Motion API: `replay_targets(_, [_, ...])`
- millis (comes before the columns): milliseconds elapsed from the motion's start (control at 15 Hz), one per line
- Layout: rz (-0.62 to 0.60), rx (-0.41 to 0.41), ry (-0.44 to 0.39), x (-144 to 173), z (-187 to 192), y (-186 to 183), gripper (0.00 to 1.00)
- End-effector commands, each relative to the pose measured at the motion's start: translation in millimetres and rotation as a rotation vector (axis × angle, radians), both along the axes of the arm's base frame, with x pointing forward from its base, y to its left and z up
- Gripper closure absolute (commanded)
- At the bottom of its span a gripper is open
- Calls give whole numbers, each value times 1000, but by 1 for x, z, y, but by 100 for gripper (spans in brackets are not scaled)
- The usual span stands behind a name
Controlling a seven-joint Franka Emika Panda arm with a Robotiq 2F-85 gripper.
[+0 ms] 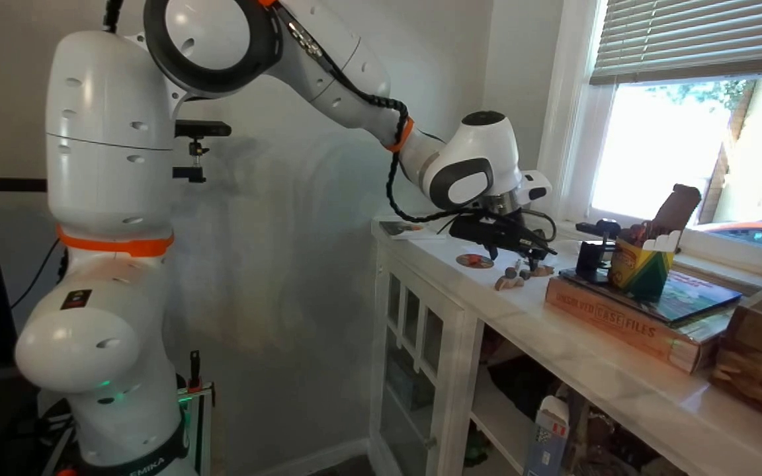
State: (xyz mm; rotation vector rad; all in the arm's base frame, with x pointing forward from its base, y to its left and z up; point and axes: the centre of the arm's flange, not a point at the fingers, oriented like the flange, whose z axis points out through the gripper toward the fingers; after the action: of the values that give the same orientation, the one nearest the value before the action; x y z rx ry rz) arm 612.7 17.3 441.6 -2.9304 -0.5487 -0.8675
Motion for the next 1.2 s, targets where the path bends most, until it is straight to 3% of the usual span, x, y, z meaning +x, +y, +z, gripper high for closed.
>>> replay_targets(0, [11,20,-22,16,-8,2,0])
replay_targets(400, [17,56,-38,32,-16,7,0])
replay_targets(467, [20,59,-41,34,-18,8,4])
replay_targets(533, [24,61,-41,36,-18,9,12])
replay_targets(600, [28,64,-41,37,-19,10,12])
replay_targets(667, [33,64,-41,39,-21,10,20])
replay_targets(733, [37,65,-40,40,-22,11,39])
replay_targets(867, [43,63,-41,43,-25,11,46])
replay_targets(1000, [46,58,-40,45,-28,11,63])
replay_targets(1067, [46,55,-40,46,-30,10,31])
replay_targets(1133, [46,56,-39,47,-30,9,25])
